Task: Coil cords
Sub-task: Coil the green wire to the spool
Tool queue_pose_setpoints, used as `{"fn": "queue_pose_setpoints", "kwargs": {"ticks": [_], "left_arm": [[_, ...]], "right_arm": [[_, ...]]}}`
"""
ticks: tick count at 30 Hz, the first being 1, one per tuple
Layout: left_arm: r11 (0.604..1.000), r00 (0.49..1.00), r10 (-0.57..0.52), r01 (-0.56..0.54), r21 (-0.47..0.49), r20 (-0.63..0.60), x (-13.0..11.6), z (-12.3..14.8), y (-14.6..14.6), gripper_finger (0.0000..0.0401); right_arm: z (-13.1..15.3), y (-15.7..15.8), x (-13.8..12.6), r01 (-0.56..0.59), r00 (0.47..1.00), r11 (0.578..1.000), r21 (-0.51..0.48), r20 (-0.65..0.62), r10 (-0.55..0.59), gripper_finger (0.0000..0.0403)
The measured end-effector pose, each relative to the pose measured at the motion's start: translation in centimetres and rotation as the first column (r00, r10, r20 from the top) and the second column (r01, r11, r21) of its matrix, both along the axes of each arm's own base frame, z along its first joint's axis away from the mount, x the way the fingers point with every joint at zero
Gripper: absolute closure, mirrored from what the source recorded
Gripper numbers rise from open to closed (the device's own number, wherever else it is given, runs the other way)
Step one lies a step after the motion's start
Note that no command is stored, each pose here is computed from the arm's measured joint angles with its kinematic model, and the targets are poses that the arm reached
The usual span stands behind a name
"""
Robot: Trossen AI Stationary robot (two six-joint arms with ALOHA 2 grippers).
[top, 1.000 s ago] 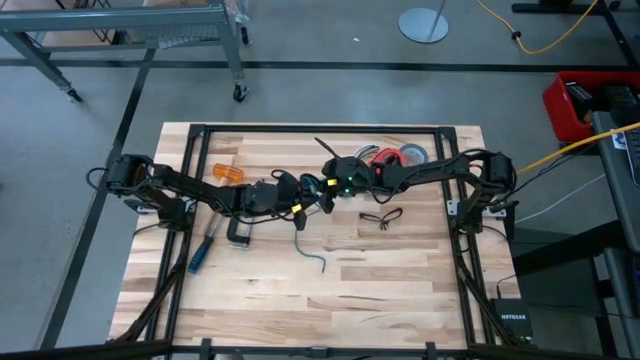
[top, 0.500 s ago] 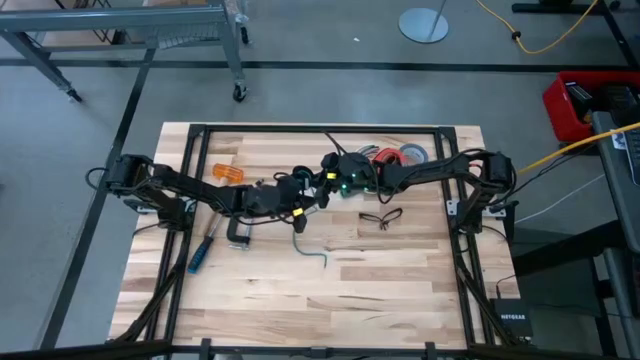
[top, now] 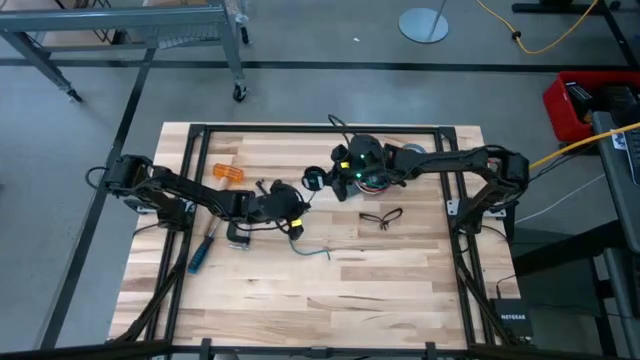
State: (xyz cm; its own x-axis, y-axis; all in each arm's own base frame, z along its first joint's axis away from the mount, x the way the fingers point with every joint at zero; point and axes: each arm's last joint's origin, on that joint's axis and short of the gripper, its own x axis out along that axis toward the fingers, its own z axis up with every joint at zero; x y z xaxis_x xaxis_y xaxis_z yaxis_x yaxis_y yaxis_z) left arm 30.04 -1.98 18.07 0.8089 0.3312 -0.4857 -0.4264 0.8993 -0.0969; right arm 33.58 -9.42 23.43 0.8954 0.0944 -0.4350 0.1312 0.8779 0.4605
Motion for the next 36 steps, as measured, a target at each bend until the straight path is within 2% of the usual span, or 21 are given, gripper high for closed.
{"fn": "queue_pose_setpoints", "kwargs": {"ticks": [6, 22, 28, 33, 36], "left_arm": [[1.0, 0.999, -0.001, 0.001, 0.003, -0.051, -0.28, -0.42, 0.03, 0.0396], [1.0, 0.998, -0.022, 0.021, -0.02, -0.051, -0.3, -0.5, -0.05, 0.0351], [1.0, 0.999, -0.028, 0.028, -0.005, -0.041, -0.21, -0.37, -0.02, 0.0361], [0.999, 0.998, -0.037, 0.038, 0.012, -0.045, -0.2, -0.35, -0.03, 0.0391], [1.0, 0.998, -0.027, 0.028, 0.001, -0.06, -0.31, -0.51, -0.02, 0.0395]], "right_arm": [[-0.68, 0.4, -0.7, -0.069, 0.993, 0.997, 0.021, -0.095, 0.071, 0.04], [-0.46, 0.5, -0.59, -0.104, 0.992, 0.994, 0.03, -0.066, 0.106, 0.04], [-0.36, 0.49, -0.54, -0.106, 0.993, 0.994, 0.026, -0.055, 0.107, 0.04], [-0.1, 0.56, -0.41, -0.14, 0.99, 0.99, 0.033, -0.02, 0.141, 0.04], [-0.18, 0.63, -0.47, -0.157, 0.987, 0.986, 0.047, -0.026, 0.159, 0.04]]}}
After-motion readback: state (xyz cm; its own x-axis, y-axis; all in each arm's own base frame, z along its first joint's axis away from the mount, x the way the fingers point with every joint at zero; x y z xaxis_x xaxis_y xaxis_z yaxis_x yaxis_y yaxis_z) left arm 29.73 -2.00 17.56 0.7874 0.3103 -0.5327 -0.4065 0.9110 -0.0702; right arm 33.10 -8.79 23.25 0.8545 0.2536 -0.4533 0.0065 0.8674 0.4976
